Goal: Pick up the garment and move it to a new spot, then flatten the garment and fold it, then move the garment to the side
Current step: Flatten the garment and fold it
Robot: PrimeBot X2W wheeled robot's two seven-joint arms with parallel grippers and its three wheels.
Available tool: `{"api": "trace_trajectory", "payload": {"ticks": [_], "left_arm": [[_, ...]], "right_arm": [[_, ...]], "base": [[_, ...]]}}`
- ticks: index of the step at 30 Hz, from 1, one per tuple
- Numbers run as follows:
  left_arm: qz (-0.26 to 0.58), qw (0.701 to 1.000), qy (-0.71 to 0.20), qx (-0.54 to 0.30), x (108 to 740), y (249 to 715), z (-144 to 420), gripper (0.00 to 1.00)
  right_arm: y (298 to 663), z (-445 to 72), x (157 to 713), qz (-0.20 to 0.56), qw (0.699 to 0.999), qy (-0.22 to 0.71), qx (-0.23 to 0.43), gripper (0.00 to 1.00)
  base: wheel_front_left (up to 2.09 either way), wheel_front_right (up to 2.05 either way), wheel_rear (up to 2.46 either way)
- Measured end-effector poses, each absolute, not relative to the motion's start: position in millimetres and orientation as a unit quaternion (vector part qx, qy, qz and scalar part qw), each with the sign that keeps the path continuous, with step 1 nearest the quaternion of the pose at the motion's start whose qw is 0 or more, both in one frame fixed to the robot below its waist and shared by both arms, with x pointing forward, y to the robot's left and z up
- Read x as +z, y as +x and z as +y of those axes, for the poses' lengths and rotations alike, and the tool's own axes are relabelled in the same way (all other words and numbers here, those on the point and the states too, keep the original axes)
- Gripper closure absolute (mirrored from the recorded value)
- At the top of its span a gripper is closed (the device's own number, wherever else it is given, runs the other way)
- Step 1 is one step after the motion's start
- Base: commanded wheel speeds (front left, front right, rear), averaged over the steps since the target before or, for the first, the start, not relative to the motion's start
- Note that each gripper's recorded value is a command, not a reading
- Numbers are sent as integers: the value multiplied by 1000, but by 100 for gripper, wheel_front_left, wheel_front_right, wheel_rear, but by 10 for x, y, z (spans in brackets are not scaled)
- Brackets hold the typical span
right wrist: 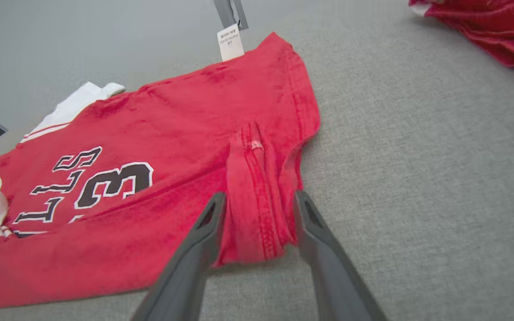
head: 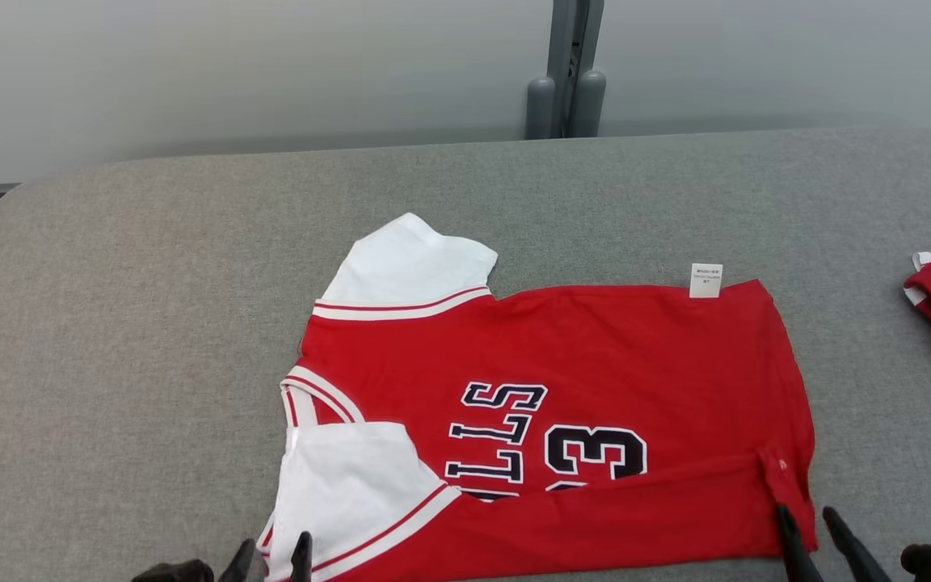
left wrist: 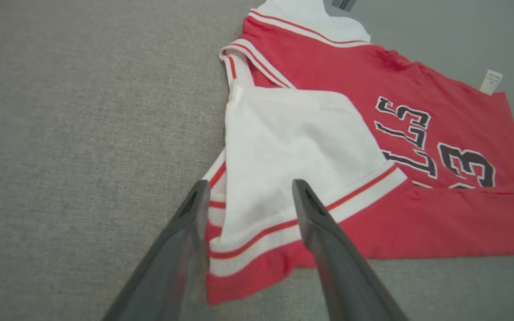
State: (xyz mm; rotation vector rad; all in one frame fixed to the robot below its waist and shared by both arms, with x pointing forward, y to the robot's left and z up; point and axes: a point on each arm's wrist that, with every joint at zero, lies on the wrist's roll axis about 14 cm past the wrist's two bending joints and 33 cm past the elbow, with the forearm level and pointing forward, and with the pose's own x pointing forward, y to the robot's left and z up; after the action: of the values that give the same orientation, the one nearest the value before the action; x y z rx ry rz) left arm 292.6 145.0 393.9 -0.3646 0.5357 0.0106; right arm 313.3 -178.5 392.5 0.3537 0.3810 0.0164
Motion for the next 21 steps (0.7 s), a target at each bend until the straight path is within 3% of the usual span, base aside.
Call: {"api": "trace_trajectory", "payload": {"ticks": [5,11,21], "left_arm": [[208,968,-139,4,4171,3148,1527,0],[70,993,-90,16,4752,3542,1688,0],[31,996,-82,22,4922,3691,1695,0]], "right_arm": [[3285,-1915,4258,123,981,150,4,0],[3631,-2014,5033,-13,994,107,15,0],[3698,-1938,5115,-13,995,97,27,0]], "base": [[0,0,0],[0,0,0],[0,0,0]]}}
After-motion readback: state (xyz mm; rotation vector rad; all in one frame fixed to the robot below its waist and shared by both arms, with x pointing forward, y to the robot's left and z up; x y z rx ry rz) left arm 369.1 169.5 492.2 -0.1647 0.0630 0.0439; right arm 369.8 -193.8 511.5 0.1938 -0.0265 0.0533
